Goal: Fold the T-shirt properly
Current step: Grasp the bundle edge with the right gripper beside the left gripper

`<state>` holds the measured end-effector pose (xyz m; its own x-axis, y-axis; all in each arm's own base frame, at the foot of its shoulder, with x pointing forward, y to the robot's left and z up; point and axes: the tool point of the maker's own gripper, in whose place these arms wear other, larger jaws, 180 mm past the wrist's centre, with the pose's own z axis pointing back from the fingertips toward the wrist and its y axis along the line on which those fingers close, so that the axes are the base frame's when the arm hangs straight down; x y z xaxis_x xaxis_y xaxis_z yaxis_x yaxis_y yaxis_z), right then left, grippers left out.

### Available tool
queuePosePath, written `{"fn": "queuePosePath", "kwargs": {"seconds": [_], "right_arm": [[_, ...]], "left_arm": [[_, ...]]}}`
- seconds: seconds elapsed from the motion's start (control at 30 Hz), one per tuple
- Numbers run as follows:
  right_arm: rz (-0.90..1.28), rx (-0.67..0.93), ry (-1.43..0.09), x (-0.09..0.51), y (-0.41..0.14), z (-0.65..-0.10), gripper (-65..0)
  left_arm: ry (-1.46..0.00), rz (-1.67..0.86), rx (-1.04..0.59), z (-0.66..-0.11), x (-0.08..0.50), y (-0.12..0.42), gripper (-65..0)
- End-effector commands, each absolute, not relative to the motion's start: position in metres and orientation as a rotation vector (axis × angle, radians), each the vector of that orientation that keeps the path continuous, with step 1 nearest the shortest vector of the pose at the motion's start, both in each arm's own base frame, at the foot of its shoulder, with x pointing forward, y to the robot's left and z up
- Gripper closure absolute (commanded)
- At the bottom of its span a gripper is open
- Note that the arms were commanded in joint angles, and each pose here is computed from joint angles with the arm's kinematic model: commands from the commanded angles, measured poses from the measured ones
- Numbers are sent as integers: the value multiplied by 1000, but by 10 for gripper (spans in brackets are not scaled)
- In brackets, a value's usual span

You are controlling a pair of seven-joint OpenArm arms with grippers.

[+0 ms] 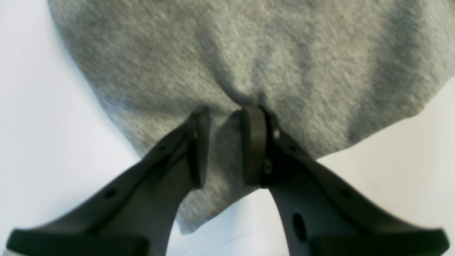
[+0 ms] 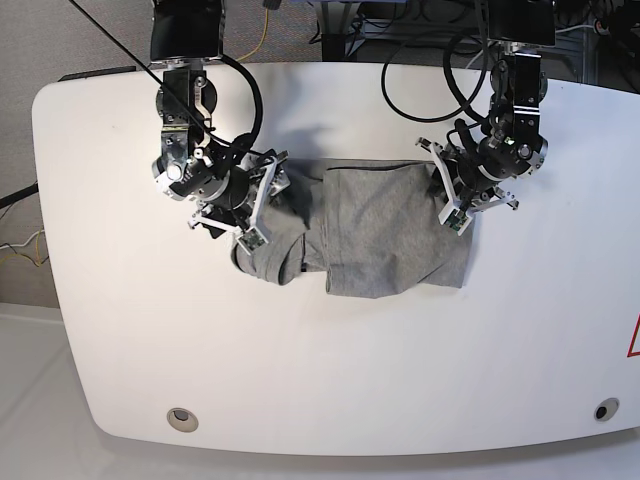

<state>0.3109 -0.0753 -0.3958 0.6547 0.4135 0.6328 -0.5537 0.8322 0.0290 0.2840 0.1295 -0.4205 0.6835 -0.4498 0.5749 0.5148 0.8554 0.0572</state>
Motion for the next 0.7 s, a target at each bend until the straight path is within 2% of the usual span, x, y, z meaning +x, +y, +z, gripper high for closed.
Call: {"fn": "queuePosePath", "kwargs": {"seconds": [0.0, 0.47, 0.67], "right_arm": [[533, 219, -712, 323, -83, -383, -437], [522, 225, -709, 321, -82, -384, -437], [555, 272, -673, 314, -59, -396, -437]], "left_arm": [[-522, -565, -81, -434, 268, 137, -141], [-522, -565, -81, -434, 268, 137, -141], [-522, -565, -81, -434, 268, 137, -141]]}}
